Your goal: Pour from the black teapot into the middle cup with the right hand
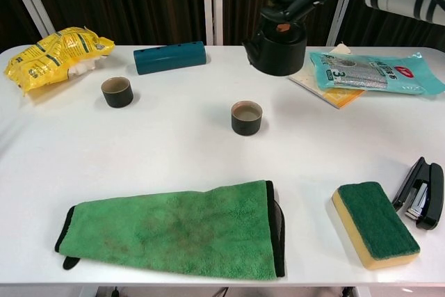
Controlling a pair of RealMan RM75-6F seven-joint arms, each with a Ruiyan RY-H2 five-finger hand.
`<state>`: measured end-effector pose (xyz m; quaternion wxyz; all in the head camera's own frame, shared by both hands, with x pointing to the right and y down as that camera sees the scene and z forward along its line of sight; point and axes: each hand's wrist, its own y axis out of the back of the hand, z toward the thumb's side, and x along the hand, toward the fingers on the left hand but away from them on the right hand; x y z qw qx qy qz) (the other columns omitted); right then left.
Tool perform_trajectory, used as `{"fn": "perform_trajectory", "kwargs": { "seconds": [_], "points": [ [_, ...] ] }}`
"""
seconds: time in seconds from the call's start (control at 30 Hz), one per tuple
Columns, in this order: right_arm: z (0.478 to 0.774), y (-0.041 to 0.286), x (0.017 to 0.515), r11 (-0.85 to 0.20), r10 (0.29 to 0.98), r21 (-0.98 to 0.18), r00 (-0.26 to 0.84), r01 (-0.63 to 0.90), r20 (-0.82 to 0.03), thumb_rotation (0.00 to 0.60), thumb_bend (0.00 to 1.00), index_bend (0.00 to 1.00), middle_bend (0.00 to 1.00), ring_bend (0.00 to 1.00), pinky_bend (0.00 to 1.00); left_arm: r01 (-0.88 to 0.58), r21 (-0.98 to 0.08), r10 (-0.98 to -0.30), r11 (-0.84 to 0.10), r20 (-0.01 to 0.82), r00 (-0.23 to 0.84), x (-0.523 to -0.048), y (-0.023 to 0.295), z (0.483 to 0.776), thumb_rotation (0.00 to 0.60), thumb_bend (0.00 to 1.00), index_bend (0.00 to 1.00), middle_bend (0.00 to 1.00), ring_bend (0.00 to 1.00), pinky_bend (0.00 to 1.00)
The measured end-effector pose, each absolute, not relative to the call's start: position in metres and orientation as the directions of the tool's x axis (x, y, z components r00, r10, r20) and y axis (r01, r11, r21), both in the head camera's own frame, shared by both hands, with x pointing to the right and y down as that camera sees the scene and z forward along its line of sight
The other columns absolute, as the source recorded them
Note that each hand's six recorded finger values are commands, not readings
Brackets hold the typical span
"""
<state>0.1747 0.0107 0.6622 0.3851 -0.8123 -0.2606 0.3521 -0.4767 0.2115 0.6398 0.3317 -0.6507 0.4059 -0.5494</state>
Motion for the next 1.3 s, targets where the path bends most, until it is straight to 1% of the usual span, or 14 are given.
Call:
{"fn": "perform_trajectory", "kwargs": {
  "seconds": [0.2, 0.43, 0.53, 0.93, 1.3],
  "points": [
    [0.670, 0.027, 0.212, -0.585, 0.705, -0.797, 0.580, 0.150, -0.408, 0.600, 0.44, 1.00, 1.00, 0.88, 0.68, -0.163, -0.876, -0.891, -0.455, 0.447, 0.082, -0.471, 0.209, 0.642, 0.440, 0.06, 0.12, 0.09, 0.03, 0.18],
    [0.689, 0.048, 0.251, -0.619, 0.714, -0.771, 0.517, 0.150, -0.472, 0.600, 0.45, 1.00, 1.00, 0.88, 0.68, -0.162, -0.870, -0.885, -0.466, 0.457, 0.091, -0.468, 0.210, 0.645, 0.440, 0.06, 0.12, 0.09, 0.03, 0.18],
    [0.698, 0.055, 0.260, -0.632, 0.714, -0.759, 0.499, 0.157, -0.491, 0.600, 0.44, 1.00, 1.00, 0.88, 0.68, -0.161, -0.870, -0.885, -0.466, 0.457, 0.092, -0.468, 0.210, 0.645, 0.440, 0.06, 0.12, 0.09, 0.03, 0.18],
    [0.726, 0.075, 0.269, -0.660, 0.705, -0.732, 0.477, 0.170, -0.525, 0.600, 0.44, 1.00, 1.00, 0.88, 0.68, -0.162, -0.867, -0.882, -0.472, 0.464, 0.085, -0.471, 0.212, 0.647, 0.442, 0.06, 0.12, 0.09, 0.03, 0.18],
    [0.738, 0.084, 0.272, -0.665, 0.702, -0.729, 0.471, 0.164, -0.535, 0.600, 0.44, 1.00, 1.00, 0.88, 0.68, -0.162, -0.867, -0.882, -0.472, 0.464, 0.084, -0.471, 0.213, 0.647, 0.441, 0.06, 0.12, 0.09, 0.03, 0.18]
  ]
}}
